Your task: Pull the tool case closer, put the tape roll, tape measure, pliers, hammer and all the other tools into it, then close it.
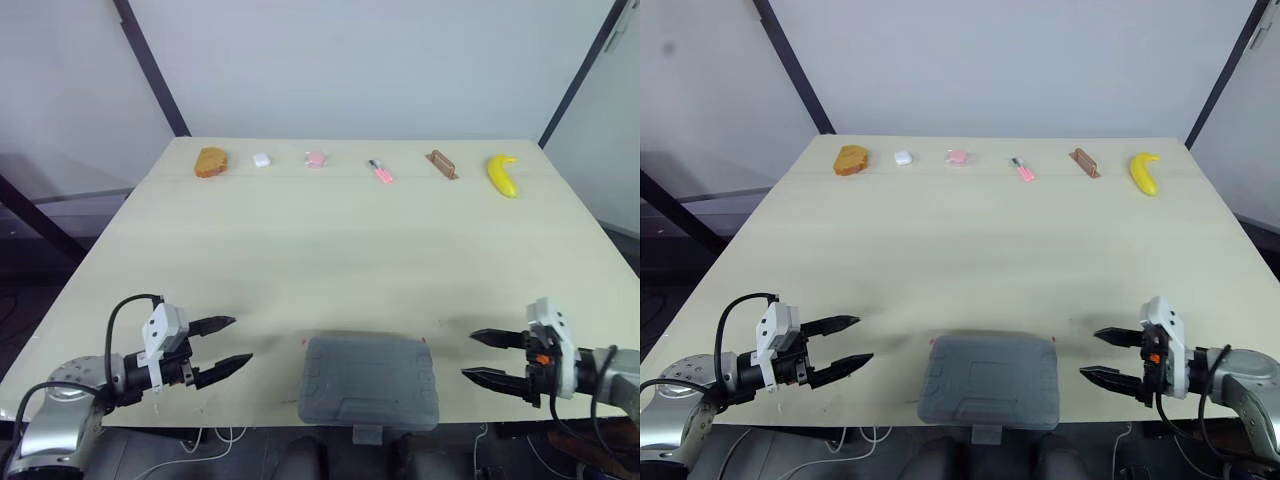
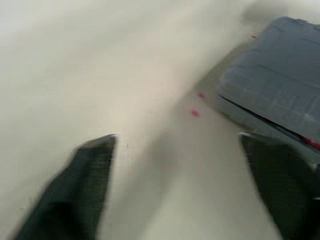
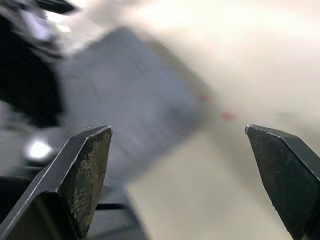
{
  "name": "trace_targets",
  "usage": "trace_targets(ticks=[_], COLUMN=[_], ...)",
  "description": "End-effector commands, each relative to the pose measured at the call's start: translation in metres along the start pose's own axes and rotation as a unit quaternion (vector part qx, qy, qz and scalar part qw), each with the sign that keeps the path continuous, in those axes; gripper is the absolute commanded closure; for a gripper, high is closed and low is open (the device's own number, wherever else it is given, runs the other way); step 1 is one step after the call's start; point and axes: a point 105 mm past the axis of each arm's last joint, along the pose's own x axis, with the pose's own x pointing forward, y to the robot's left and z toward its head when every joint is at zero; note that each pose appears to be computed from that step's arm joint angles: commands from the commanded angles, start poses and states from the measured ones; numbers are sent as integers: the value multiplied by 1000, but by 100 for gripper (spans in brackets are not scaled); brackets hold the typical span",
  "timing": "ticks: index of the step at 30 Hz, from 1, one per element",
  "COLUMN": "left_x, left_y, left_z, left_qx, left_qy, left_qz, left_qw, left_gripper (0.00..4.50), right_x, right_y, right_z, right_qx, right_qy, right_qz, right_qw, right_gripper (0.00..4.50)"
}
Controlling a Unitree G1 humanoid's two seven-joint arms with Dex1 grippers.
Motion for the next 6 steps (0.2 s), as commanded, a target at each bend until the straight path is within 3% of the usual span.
trace_targets(ticks=[1, 6], left_x=[-8, -19], left_y=[8, 16], left_z=[10, 7], left_qx=[27, 32], left_qy=[4, 20], left_qz=[41, 69], left_qw=[999, 997], left_gripper=[1, 1], right_x=[-20, -43], right_y=[-12, -26], right_z=[9, 4], right_qx=[-71, -88], right_qy=[-25, -43], right_qz=[-51, -106], right_qw=[996, 989], right_gripper=[0, 0])
